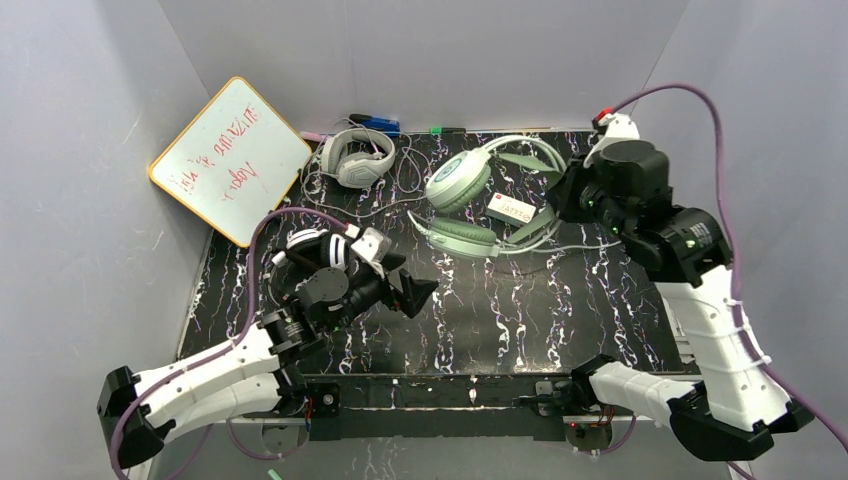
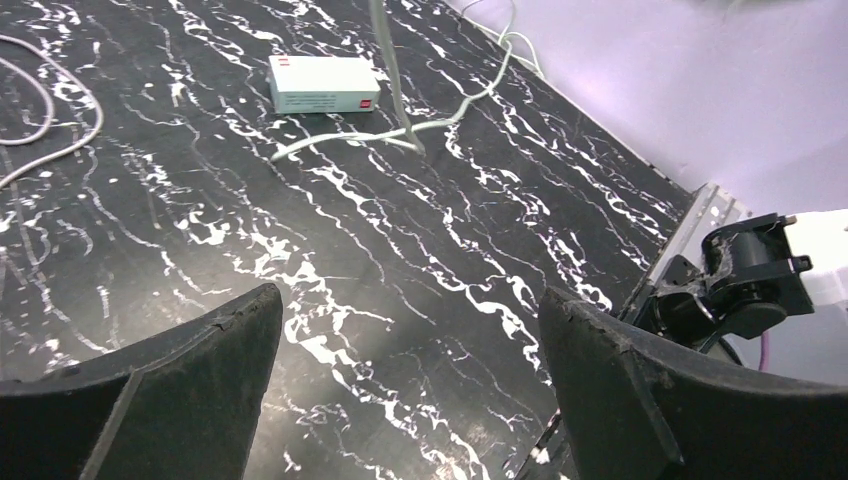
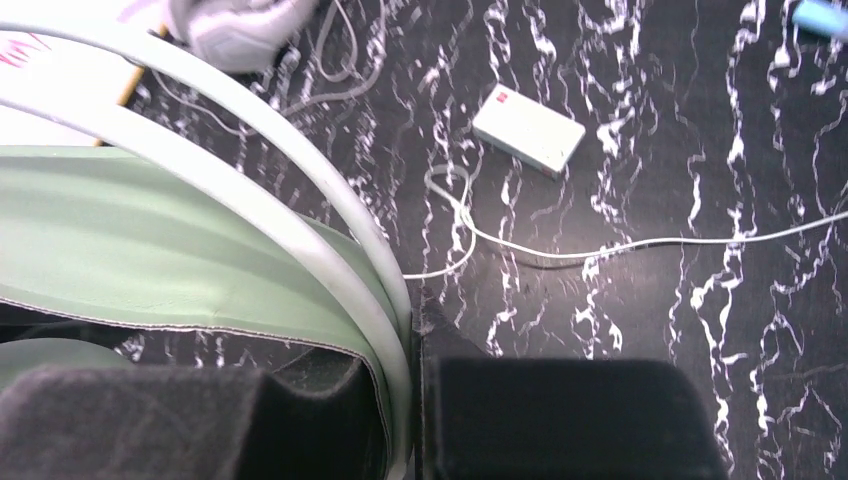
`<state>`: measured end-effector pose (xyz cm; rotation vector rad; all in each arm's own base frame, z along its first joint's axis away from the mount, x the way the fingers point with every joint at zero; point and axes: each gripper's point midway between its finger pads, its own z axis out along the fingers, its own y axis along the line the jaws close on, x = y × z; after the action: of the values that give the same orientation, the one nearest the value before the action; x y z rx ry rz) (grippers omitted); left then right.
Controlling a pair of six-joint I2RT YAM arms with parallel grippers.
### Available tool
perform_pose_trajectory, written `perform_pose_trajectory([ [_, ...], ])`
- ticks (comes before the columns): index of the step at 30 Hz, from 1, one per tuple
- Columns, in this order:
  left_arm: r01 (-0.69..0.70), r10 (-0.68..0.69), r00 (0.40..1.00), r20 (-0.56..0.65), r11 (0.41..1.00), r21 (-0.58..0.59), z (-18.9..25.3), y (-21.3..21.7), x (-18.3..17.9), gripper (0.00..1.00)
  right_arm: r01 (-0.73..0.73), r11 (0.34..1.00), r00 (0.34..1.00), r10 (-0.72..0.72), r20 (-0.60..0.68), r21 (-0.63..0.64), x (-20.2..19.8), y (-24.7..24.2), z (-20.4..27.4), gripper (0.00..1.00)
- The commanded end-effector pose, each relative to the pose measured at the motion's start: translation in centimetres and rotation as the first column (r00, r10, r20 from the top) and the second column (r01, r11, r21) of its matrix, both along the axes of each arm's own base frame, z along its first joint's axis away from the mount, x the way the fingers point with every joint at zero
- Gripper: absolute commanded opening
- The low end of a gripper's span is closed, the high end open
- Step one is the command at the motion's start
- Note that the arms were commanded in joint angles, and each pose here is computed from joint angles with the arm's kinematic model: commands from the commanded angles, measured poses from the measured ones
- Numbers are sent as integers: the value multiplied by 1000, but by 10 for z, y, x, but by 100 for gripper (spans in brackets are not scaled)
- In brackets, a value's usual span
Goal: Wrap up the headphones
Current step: Wrap the headphones cable around the headphones.
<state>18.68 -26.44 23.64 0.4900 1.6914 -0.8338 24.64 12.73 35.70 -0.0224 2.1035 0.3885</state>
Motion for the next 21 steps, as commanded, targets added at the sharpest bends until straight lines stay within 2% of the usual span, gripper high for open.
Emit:
perform_pose_trajectory([
  [1, 54, -38, 995, 94, 983, -174, 34, -21, 3, 96, -11, 992, 994, -3, 107, 125, -8, 3, 58, 1],
  [12, 7, 5, 996, 88, 992, -128, 19, -52, 32, 97, -107, 959, 982, 60, 182, 261, -30, 15, 110, 1],
  [18, 34, -7, 992, 127, 977, -212, 27, -67, 36, 96, -143, 934, 975, 75, 211, 327, -39, 19, 129, 1],
  [21, 94, -51, 983, 174, 963, -251, 37, -80, 32, 92, -153, 926, 975, 84, 205, 346, -42, 22, 132, 1],
])
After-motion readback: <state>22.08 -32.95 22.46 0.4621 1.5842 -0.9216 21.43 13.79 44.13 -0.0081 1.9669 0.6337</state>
